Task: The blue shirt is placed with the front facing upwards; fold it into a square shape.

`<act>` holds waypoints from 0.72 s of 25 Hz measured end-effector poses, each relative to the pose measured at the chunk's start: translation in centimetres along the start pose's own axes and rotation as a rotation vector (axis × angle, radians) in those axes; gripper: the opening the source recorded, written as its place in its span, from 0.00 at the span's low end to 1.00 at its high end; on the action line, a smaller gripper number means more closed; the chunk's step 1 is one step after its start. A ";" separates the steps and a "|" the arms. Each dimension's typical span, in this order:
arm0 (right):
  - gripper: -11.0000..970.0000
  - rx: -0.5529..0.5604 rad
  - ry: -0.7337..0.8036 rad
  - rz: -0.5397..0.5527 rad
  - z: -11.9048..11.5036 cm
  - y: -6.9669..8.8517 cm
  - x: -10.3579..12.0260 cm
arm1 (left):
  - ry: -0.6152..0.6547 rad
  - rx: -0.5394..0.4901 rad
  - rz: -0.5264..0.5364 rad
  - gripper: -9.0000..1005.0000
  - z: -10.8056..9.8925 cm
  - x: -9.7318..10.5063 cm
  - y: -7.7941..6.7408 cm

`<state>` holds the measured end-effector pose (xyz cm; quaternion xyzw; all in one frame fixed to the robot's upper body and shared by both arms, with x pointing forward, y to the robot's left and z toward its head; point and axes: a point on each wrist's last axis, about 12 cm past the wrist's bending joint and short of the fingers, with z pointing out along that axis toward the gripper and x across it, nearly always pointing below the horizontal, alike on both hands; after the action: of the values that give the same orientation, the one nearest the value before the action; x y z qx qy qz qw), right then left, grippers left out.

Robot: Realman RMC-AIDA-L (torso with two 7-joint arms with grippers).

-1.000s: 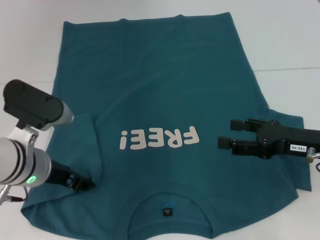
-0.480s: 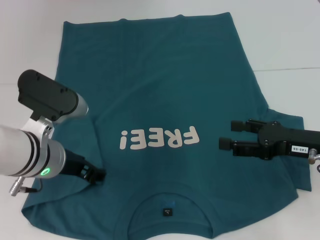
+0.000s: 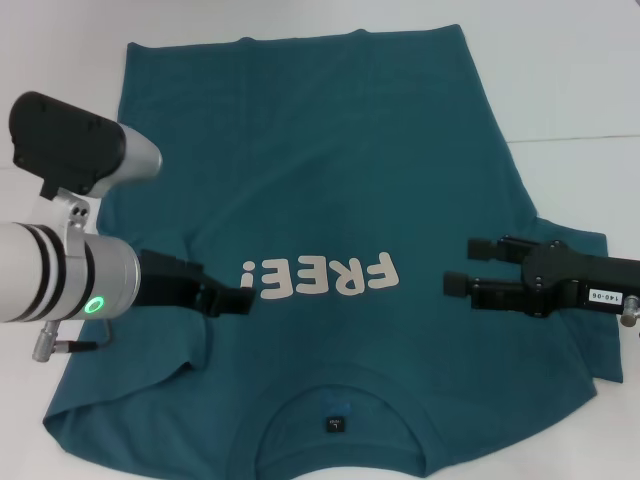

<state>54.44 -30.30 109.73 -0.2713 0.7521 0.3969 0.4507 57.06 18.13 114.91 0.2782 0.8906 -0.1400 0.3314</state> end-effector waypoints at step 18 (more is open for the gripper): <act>0.95 0.020 0.002 0.020 -0.3 -0.3 -0.2 | -0.174 0.226 0.037 0.83 -0.6 1.5 0.0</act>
<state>54.66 -30.75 109.88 -0.2597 0.7593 0.3938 0.4483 55.76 18.98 114.38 0.3169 0.8317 -0.2570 0.3765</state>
